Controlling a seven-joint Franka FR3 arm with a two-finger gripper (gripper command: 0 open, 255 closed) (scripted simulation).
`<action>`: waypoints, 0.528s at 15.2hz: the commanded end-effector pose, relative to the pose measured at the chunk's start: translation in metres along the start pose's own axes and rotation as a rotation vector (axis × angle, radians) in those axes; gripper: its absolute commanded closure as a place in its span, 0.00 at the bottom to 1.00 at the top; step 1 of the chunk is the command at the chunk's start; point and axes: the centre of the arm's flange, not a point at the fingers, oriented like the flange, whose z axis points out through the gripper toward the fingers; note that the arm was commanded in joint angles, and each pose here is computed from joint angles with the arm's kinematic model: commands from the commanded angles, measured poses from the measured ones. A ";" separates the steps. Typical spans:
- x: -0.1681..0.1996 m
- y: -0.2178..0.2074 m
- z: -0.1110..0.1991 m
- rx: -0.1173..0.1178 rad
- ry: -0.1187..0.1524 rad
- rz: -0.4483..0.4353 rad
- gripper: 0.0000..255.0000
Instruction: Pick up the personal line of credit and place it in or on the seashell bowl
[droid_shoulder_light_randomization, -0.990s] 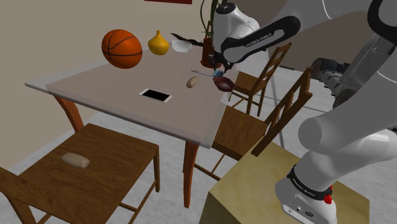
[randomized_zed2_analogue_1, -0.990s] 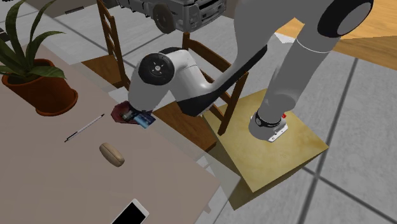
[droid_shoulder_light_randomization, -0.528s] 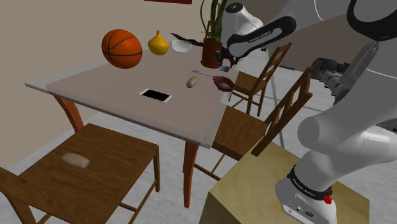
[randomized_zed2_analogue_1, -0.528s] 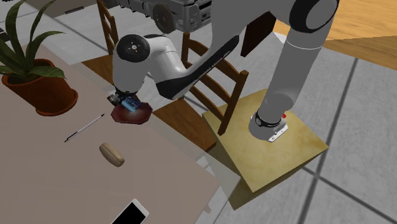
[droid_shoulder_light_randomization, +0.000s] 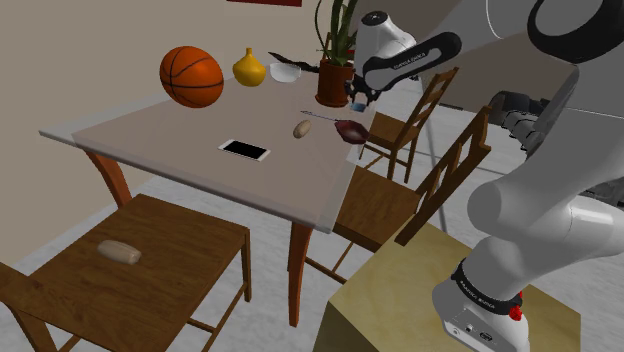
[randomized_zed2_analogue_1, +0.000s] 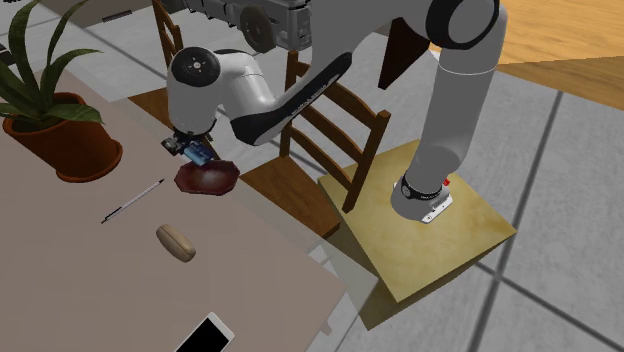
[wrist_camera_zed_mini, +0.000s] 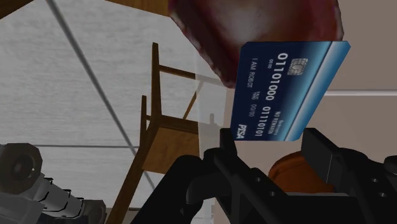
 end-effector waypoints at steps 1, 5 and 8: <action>-0.006 0.000 0.011 0.000 0.000 0.000 1.00; -0.018 0.000 0.029 0.000 0.000 0.000 1.00; -0.026 0.000 0.042 0.000 0.000 0.000 1.00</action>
